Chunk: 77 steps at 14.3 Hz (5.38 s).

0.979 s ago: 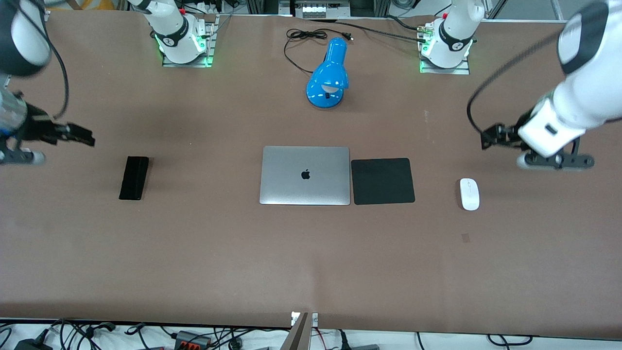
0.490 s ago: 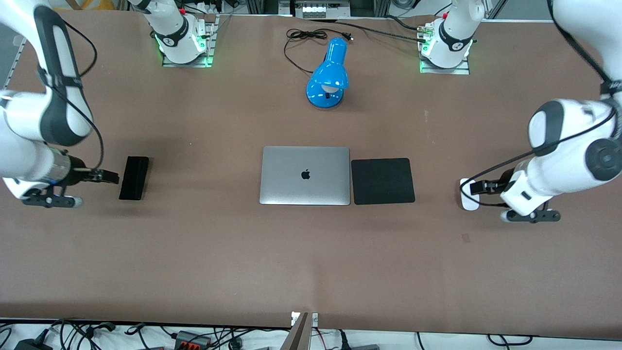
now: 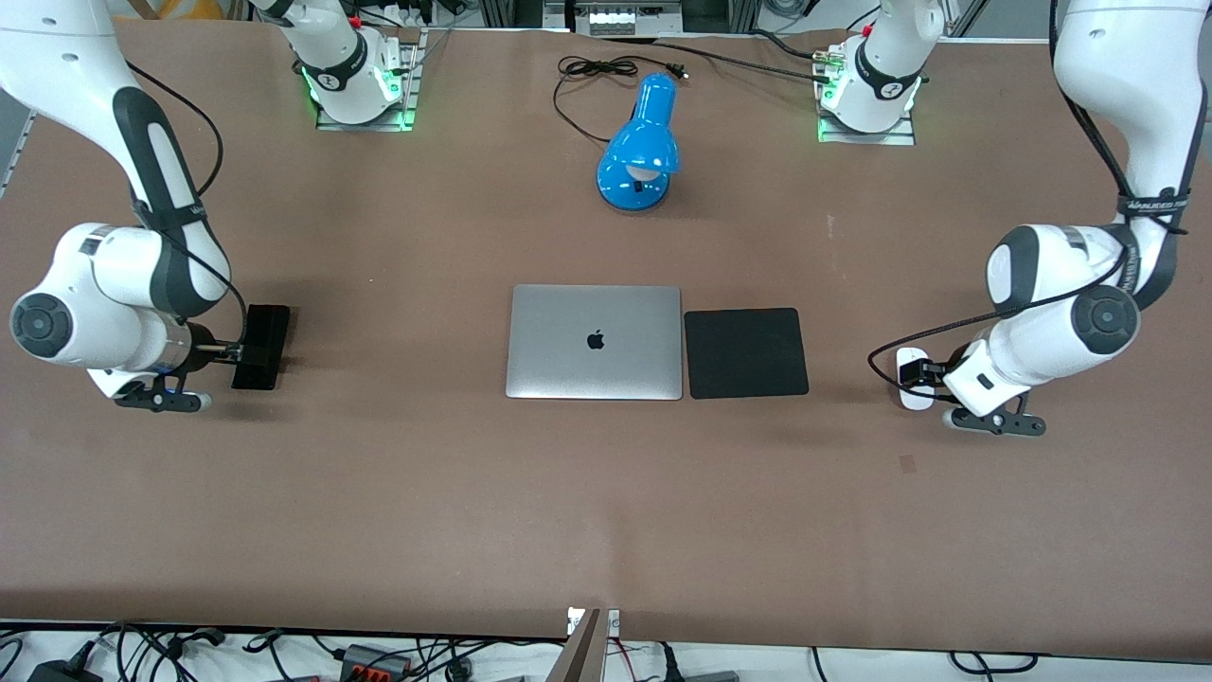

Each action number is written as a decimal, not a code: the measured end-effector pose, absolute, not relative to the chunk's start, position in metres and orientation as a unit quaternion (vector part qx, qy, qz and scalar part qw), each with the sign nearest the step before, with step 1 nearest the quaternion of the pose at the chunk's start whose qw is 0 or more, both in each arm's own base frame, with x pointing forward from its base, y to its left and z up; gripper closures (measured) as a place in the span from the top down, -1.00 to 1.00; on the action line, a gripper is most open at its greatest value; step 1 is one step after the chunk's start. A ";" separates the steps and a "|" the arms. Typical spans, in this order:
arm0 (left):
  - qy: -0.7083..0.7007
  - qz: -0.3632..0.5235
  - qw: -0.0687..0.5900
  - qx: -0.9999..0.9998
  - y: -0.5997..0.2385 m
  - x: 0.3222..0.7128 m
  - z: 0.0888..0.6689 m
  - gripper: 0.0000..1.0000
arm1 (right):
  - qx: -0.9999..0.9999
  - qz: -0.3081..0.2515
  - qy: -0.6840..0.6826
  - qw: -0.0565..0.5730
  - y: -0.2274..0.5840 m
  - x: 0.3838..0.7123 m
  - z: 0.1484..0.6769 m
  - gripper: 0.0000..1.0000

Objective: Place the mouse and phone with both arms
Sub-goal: 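Reach the right gripper to the phone while the left gripper reaches the mouse, then close the right gripper on the phone while the left gripper grasps the mouse, then carry the phone beside the laptop while the left gripper carries the mouse, then lower the mouse onto the mouse pad and open the left gripper, then release the phone beside the laptop while the left gripper withdraws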

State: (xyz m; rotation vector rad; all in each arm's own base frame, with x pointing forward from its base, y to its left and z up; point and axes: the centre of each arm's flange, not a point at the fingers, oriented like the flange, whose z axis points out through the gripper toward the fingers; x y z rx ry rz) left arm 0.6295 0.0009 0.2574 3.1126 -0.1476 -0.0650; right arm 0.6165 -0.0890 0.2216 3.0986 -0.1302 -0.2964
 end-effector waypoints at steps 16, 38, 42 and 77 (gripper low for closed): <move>-0.030 -0.056 0.022 0.998 0.022 0.611 0.180 1.00 | 0.990 -0.131 -0.045 0.013 -0.094 0.599 0.171 1.00; -0.107 -0.035 0.051 0.992 -0.100 0.623 0.234 0.27 | 0.992 -0.125 0.008 -0.005 -0.022 0.620 0.205 0.58; -0.099 -0.041 0.060 0.992 -0.174 0.607 0.240 0.27 | 0.994 -0.107 -0.009 -0.014 0.060 0.630 0.223 0.58; 0.088 -0.016 -0.039 0.995 -0.110 0.631 0.500 1.00 | 0.999 -0.044 0.002 -0.017 0.235 0.645 0.312 1.00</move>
